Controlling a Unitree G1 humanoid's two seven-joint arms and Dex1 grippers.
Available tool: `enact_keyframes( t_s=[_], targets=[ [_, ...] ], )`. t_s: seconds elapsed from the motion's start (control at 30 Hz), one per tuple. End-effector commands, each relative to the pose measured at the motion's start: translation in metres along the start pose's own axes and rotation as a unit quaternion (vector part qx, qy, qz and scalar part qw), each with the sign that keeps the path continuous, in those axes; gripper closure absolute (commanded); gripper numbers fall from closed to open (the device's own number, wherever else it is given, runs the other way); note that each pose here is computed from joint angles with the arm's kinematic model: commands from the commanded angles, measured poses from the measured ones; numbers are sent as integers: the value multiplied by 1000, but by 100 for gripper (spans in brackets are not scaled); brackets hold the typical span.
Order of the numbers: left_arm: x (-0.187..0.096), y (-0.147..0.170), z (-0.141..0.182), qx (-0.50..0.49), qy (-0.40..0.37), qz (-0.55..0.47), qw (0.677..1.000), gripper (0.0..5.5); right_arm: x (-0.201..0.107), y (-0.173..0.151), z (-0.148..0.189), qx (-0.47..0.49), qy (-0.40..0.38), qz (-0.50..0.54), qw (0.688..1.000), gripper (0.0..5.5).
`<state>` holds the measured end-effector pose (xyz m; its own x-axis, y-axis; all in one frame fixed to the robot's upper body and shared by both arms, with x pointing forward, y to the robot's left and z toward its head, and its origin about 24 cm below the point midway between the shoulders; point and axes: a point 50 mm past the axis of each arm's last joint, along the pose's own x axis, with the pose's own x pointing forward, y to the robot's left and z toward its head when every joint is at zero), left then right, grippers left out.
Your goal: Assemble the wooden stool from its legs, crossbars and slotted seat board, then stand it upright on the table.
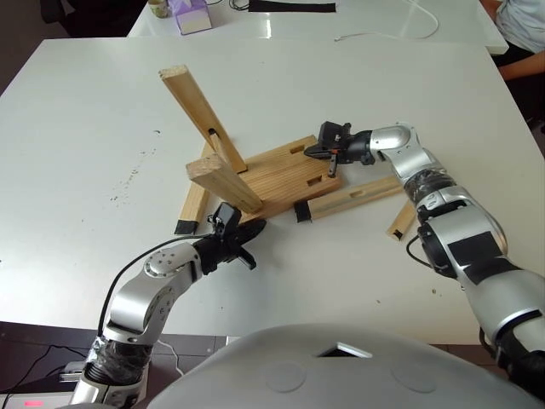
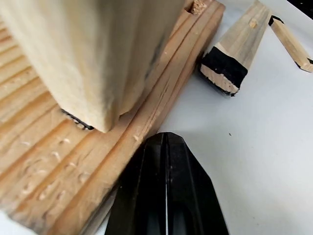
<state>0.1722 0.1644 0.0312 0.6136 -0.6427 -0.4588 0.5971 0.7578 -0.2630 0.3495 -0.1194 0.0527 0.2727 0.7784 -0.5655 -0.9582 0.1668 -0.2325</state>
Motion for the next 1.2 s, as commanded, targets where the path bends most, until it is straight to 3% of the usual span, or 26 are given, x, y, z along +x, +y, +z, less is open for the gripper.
enact_keyframes(
  t_s=[0.03, 0.37, 0.7, 0.8, 0.97, 1.07, 1.2],
  targets=[
    [-1, 14, -8, -2, 25, 60, 998, 550, 2, 43, -51, 37, 92, 108, 989, 547],
    [9, 36, 15, 10, -24, 125, 992, 550, -7, 71, -62, 40, 74, 155, 984, 547],
    [22, 40, 32, 10, -50, 116, 992, 550, -21, 120, -57, 81, 24, 161, 983, 547],
    [20, 43, 34, 13, -52, 121, 991, 550, -37, 105, -38, 111, -21, 90, 990, 547],
    [1, 44, 35, 13, -57, 133, 989, 550, -73, 52, 10, 151, -116, -48, 981, 547],
    [-3, 42, 31, 21, -39, 121, 992, 550, -67, 39, -1, 148, -73, -86, 983, 547],
    [7, 31, 30, 45, -11, 62, 997, 550, -40, 57, -27, 127, 1, -42, 991, 547]
  ],
)
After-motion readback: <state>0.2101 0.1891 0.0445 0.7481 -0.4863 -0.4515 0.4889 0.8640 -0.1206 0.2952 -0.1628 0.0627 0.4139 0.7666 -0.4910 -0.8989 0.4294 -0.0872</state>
